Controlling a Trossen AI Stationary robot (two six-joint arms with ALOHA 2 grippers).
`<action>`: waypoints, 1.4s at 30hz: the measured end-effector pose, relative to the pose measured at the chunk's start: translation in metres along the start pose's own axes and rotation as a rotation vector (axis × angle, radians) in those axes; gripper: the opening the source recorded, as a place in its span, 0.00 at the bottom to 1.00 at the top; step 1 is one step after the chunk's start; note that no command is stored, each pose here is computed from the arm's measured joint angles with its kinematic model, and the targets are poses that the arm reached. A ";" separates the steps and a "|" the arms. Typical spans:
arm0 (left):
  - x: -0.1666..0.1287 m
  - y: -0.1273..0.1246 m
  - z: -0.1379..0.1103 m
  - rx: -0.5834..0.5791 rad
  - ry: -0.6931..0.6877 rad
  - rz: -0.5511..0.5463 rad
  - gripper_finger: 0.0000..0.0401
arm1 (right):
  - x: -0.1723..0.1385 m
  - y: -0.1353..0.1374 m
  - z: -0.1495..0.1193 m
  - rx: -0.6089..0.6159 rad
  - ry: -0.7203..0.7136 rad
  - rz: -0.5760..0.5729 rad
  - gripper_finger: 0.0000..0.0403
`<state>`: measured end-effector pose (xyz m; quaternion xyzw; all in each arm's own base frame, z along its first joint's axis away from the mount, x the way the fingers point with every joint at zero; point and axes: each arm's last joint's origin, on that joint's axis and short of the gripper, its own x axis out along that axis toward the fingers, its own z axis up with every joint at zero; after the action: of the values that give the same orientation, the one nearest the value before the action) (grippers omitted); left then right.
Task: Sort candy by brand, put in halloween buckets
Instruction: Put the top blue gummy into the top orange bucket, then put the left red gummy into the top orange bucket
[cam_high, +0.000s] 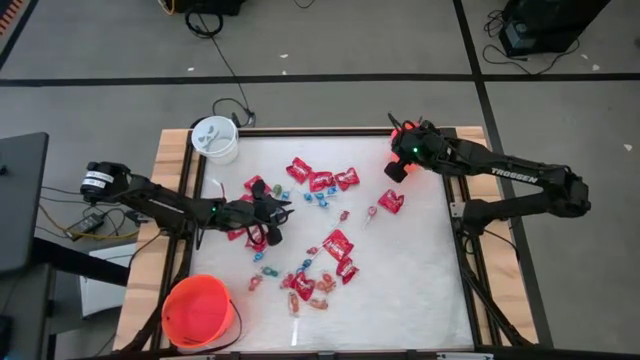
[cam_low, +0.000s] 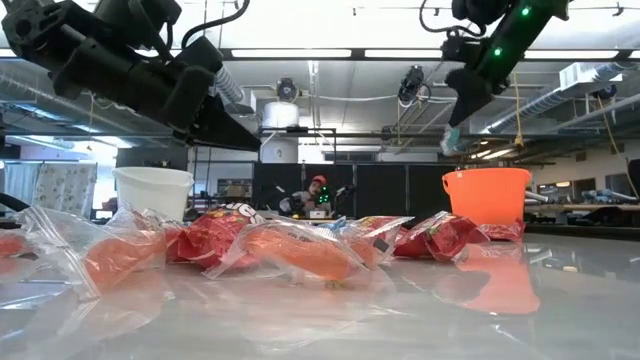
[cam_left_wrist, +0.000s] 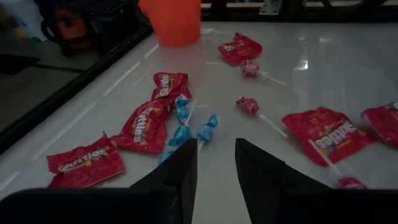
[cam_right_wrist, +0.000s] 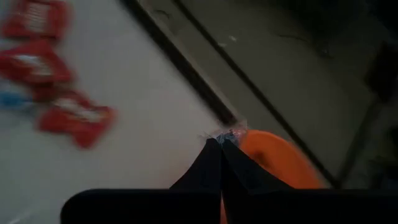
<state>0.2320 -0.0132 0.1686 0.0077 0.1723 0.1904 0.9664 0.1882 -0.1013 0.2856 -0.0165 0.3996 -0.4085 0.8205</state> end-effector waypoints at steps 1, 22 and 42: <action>0.000 0.000 0.000 0.011 0.003 0.008 0.29 | 0.001 -0.002 -0.001 -0.015 0.011 -0.016 0.01; 0.003 0.011 -0.005 -0.020 0.016 0.063 0.29 | 0.065 -0.066 -0.045 0.244 0.307 0.105 0.04; 0.011 0.010 0.039 0.004 0.278 0.107 0.29 | 0.018 -0.078 -0.020 0.317 -0.030 0.092 0.37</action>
<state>0.2509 0.0019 0.2027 -0.0078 0.3043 0.2407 0.9216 0.1298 -0.1598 0.2884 0.1256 0.3182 -0.4280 0.8365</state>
